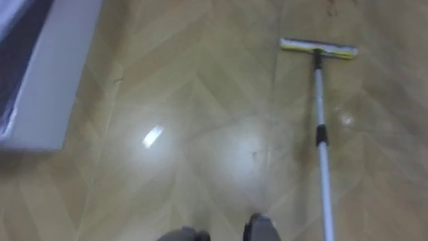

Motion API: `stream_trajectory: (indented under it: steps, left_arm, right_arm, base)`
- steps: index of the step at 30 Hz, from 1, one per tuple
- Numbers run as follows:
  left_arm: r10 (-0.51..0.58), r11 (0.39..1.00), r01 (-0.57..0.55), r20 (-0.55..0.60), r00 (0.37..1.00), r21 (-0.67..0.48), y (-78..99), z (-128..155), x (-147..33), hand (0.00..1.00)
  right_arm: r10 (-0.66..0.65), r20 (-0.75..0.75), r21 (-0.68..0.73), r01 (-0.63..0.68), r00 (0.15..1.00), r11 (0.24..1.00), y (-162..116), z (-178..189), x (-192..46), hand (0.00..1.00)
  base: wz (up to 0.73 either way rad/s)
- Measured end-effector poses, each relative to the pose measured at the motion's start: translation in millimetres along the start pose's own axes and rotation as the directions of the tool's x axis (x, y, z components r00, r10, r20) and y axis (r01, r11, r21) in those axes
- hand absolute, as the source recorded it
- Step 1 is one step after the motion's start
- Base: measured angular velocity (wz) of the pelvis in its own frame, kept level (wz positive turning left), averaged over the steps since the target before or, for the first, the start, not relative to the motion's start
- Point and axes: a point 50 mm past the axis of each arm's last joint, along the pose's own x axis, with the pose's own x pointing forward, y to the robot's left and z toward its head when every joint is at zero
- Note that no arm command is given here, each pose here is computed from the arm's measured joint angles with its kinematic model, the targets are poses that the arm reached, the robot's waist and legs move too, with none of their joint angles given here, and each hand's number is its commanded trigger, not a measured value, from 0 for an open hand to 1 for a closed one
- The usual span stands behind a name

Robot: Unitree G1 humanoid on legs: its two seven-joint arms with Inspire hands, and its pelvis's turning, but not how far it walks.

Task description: Mop floor

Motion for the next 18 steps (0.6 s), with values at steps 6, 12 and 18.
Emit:
stream_trajectory:
  steps: [6, 12, 18]
  left_arm:
    - [0.014, 1.0, -0.015, -0.066, 0.998, -0.011, 13.2, -16.6, -0.1, 0.0]
    - [0.055, 0.998, -0.056, -0.104, 0.993, -0.007, 39.5, -34.4, -2.2, 0.0]
    - [-0.035, 0.999, 0.034, -0.108, 0.994, -0.011, 21.8, -33.8, -1.2, 0.0]
  right_arm:
    - [-0.041, 0.202, 0.039, 0.034, 0.978, 0.999, -30.2, 97.6, -34.7, 1.0]
    - [-0.022, 0.495, 0.087, -0.024, 0.869, 0.996, -43.8, 178.9, -84.0, 1.0]
    - [0.038, 0.372, 0.176, -0.11, 0.928, 0.978, -43.2, 120.5, -45.6, 1.0]
  base:
    - [0.25]
    - [0.38]
    - [0.22]
